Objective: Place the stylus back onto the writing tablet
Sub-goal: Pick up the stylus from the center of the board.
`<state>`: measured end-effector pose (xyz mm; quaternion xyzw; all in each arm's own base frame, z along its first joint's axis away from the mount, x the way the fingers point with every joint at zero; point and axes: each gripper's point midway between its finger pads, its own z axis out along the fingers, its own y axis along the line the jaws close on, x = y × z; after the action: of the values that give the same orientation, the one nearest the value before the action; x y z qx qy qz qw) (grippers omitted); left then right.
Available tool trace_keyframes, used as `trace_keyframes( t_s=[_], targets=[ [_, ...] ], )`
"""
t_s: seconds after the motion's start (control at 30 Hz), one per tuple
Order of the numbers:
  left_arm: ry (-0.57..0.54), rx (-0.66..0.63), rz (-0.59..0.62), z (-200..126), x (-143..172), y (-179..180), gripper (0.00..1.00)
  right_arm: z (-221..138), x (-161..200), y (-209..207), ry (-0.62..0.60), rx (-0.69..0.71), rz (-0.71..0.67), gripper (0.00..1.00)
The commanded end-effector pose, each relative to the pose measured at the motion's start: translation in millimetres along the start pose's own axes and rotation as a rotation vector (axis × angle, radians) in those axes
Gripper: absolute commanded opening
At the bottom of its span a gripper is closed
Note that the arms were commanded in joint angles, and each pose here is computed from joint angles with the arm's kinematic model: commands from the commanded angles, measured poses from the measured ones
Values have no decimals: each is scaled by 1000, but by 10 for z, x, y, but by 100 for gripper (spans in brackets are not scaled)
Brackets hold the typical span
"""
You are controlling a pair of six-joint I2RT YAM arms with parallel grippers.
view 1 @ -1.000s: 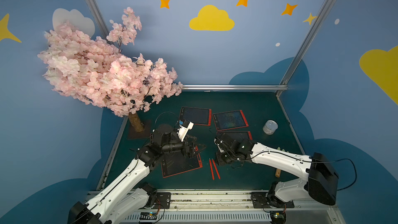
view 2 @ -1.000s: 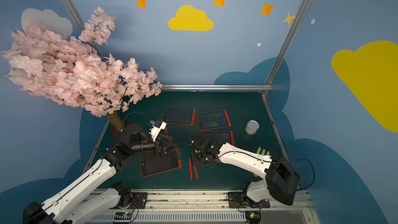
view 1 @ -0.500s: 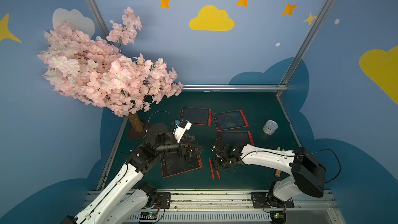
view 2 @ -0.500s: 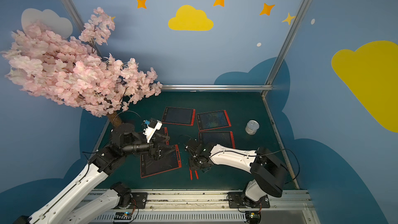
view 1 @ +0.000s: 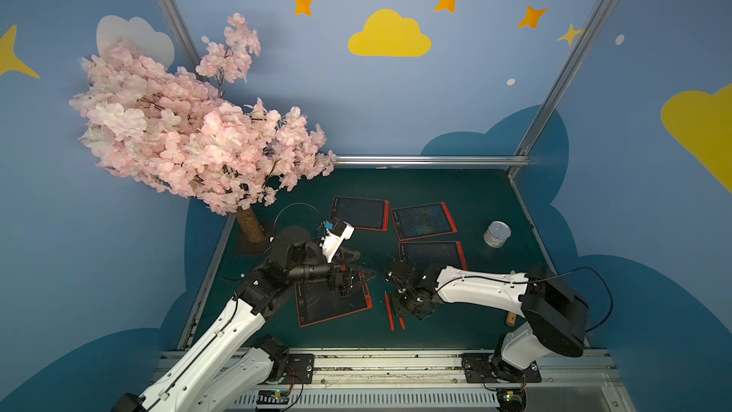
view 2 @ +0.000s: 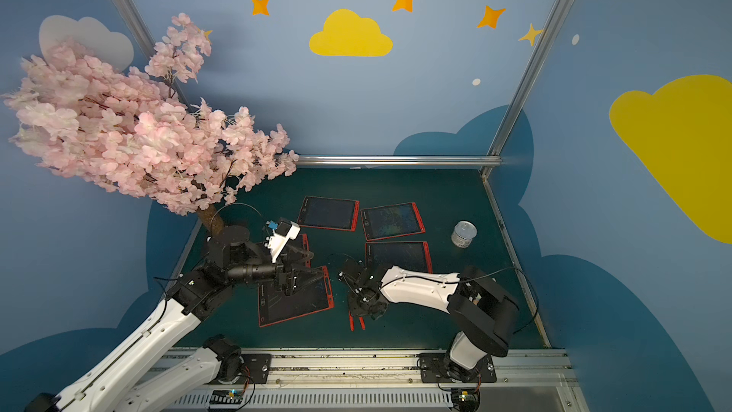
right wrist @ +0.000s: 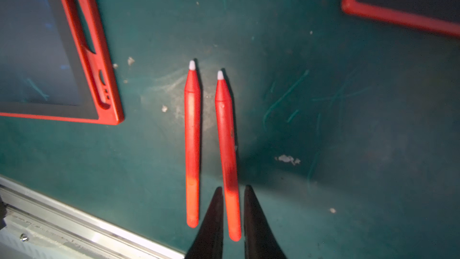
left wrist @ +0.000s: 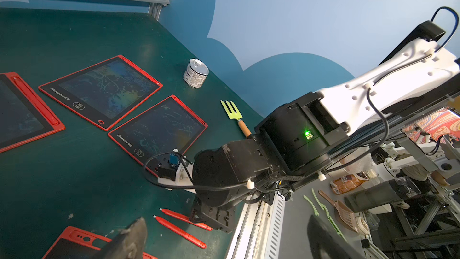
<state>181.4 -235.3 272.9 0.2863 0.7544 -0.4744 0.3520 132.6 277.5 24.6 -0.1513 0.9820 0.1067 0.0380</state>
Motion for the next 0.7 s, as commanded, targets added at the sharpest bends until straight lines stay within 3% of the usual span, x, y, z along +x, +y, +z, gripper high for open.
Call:
trace_keyframes(
  t_s=[0.0, 0.67],
  targets=[
    [0, 25, 17, -18, 15, -51, 99, 52, 88, -56, 39, 32, 11, 17],
    [-18, 57, 17, -20, -9, -103, 100, 118, 132, -49, 73, 72, -3, 14]
  ],
)
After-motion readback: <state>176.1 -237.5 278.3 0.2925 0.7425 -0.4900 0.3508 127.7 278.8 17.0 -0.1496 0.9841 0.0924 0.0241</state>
